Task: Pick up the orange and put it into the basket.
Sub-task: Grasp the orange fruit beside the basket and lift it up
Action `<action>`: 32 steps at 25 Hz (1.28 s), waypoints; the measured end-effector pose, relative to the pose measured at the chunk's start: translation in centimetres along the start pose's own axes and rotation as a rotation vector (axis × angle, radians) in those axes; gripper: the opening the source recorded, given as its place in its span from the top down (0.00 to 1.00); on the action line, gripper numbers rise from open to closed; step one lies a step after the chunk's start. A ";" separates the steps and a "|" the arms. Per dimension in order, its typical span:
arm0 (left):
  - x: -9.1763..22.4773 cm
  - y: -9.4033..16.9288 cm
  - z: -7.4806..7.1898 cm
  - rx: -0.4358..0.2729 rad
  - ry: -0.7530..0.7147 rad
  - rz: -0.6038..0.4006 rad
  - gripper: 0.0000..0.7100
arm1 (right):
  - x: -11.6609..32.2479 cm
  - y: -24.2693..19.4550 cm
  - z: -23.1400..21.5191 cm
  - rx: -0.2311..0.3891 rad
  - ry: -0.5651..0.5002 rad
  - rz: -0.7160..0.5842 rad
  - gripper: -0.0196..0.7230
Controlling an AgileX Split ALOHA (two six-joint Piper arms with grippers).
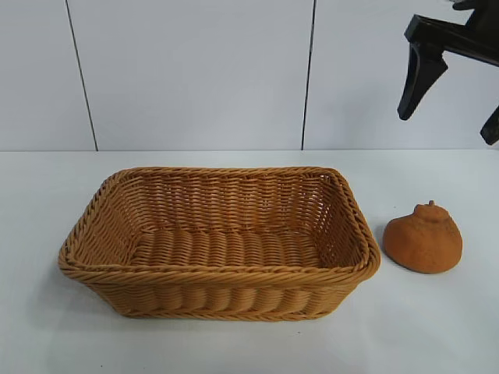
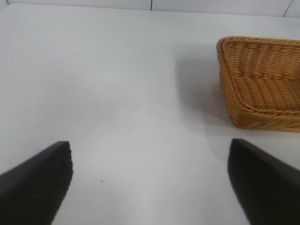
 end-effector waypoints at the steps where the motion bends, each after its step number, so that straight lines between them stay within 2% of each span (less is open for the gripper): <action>1: 0.0 0.0 0.0 0.000 0.000 0.000 0.10 | 0.0 -0.8 -0.3 0.004 -0.003 0.019 0.10; 9: 0.0 0.0 0.0 0.000 0.000 0.000 0.10 | 0.5 -8.0 -2.0 0.022 -0.022 0.170 0.10; 14: 0.0 0.0 0.0 0.000 0.000 0.000 0.10 | 0.8 -11.7 -2.8 0.030 -0.036 0.212 0.10; 16: 0.0 0.0 0.0 0.000 0.000 0.000 0.10 | 1.0 -12.6 -3.0 0.031 -0.040 0.224 0.13; 19: 0.0 0.0 0.0 0.000 0.000 0.000 0.10 | 0.9 -12.7 -3.0 0.033 -0.042 0.221 0.30; 24: 0.0 0.0 0.0 0.000 0.000 0.000 0.10 | 1.1 -12.6 -3.0 0.031 -0.040 0.233 0.79; 26: 0.0 0.0 0.0 0.000 0.000 0.000 0.10 | 0.9 -12.0 -2.9 0.031 -0.035 0.220 0.91; 32: 0.0 0.0 0.0 0.000 0.000 0.000 0.10 | -0.4 -7.2 -2.1 0.044 0.000 0.094 0.92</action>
Point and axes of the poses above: a point on each arm's last joint axis where the gripper is mounted, y pointing back along that axis away from the gripper, z along the wrist's bending axis when the last joint is at zero, x = y × z, the point moved 4 cm from there along -y, pointing out along that axis toward the gripper, and after that the axes turned 10 degrees about y, right-handed, at the moved point
